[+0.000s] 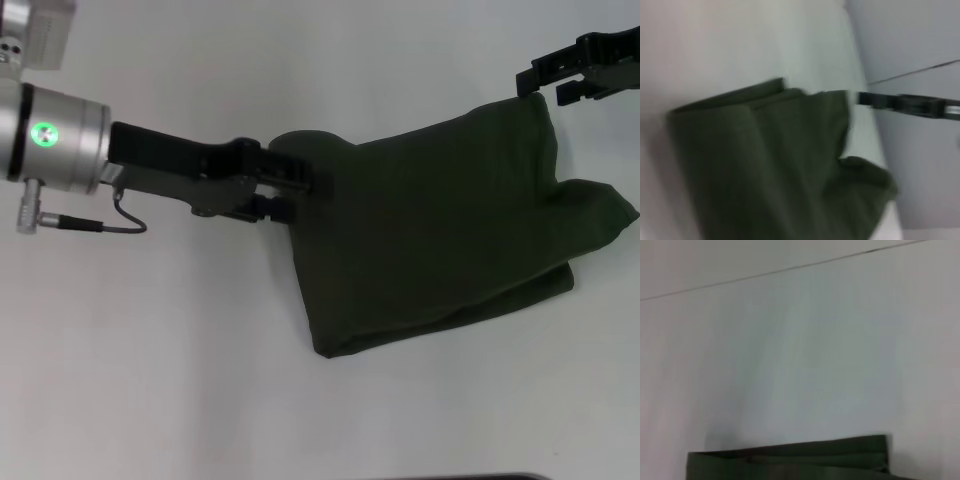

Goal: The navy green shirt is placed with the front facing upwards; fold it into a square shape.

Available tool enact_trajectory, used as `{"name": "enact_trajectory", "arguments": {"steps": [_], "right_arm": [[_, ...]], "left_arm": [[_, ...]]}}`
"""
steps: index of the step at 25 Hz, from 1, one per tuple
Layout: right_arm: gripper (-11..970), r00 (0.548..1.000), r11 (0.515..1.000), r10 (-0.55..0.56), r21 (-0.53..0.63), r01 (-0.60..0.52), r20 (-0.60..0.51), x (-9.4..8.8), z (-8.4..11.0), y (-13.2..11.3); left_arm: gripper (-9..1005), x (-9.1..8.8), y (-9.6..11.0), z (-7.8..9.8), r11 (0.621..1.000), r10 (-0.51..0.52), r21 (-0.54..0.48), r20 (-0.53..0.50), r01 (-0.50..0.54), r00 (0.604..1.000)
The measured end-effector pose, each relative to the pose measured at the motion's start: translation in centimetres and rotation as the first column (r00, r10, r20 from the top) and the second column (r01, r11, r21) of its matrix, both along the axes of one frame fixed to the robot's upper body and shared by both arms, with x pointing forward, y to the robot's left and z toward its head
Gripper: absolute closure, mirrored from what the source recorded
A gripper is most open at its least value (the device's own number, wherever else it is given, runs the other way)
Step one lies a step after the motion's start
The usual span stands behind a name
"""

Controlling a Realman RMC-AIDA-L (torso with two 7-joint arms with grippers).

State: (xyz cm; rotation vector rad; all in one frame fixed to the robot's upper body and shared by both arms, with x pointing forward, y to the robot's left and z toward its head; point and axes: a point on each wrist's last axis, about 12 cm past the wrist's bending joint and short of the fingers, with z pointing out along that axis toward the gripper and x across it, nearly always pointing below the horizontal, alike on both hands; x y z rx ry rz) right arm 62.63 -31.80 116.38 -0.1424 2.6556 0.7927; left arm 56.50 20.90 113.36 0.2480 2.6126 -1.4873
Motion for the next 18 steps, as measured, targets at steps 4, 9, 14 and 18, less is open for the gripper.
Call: {"name": "enact_trajectory", "arguments": {"steps": [4, 9, 14, 18], "right_arm": [[201, 1.0, 1.0, -0.001, 0.01, 0.001, 0.006, 0.0, 0.1, 0.0], [200, 1.0, 1.0, -0.008, 0.013, 0.008, 0.004, -0.1, 0.0, -0.3], [200, 1.0, 1.0, -0.012, 0.014, 0.012, -0.003, -0.3, -0.2, -0.5], [200, 1.0, 1.0, -0.017, 0.014, 0.017, -0.006, -0.4, -0.3, -0.7]], "left_arm": [[342, 0.2, -1.0, -1.3, 0.996, 0.026, 0.084, -0.014, -0.024, 1.0], [345, 0.6, -1.4, -2.0, 0.992, 0.056, 0.11, 0.01, -0.057, 0.998], [347, 0.7, -1.8, -2.9, 0.979, 0.061, 0.193, 0.017, -0.063, 0.998], [349, 0.7, -2.2, -3.7, 0.972, 0.069, 0.226, 0.007, -0.069, 0.998]]}}
